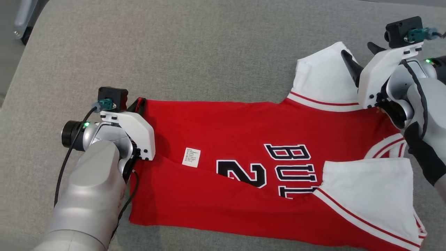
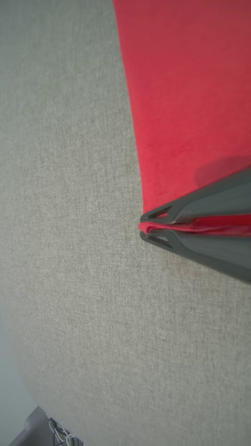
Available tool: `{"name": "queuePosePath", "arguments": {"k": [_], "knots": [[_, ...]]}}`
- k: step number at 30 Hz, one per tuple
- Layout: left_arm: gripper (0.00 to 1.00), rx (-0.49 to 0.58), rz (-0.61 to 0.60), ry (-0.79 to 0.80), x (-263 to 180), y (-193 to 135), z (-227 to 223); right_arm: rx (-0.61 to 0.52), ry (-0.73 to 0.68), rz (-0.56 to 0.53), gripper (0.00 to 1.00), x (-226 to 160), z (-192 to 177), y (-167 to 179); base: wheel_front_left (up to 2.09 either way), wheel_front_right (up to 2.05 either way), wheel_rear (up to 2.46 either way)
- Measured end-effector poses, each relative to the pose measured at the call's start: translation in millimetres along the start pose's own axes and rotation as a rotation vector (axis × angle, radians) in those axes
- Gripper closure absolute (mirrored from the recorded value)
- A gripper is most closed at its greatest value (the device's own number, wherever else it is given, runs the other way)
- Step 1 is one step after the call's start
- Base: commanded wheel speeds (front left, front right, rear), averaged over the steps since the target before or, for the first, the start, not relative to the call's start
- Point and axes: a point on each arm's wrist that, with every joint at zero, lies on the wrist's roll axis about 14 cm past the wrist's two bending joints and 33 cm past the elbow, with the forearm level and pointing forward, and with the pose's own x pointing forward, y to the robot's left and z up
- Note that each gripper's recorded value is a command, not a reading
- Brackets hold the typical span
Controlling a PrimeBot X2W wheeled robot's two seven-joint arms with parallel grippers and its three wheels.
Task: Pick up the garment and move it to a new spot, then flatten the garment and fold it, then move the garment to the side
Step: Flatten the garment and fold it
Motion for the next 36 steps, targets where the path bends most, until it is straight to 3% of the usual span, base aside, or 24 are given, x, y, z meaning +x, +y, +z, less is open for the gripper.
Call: {"name": "queuePosePath", "arguments": {"k": [8, 9, 10, 26, 36], "knots": [[1.00, -0.027, 0.000, -0.003, 4.3, 7.0, -7.3, -0.001, 0.170, 0.036, 0.01, 32.5, -32.3, 9.2, 0.00, 0.00, 0.00], [1.00, -0.029, 0.000, -0.003, 5.1, 6.7, -7.7, -0.010, 0.171, 0.036, 0.60, 35.1, -31.5, 8.2, 0.00, 0.00, 0.00], [1.00, -0.030, 0.000, -0.003, 5.8, 6.2, -8.0, -0.014, 0.168, 0.036, 1.00, 37.5, -30.3, 7.2, 0.00, 0.00, 0.00], [1.00, -0.029, 0.056, -0.209, 13.1, 2.9, 43.0, -0.039, -0.174, -0.107, 1.00, 24.4, 27.0, -45.2, 0.00, 0.00, 0.00], [1.00, -0.032, 0.053, -0.257, -3.0, 2.3, 50.0, 0.000, -0.291, -0.102, 1.00, -15.9, 42.5, -32.6, 0.00, 0.00, 0.00]]}}
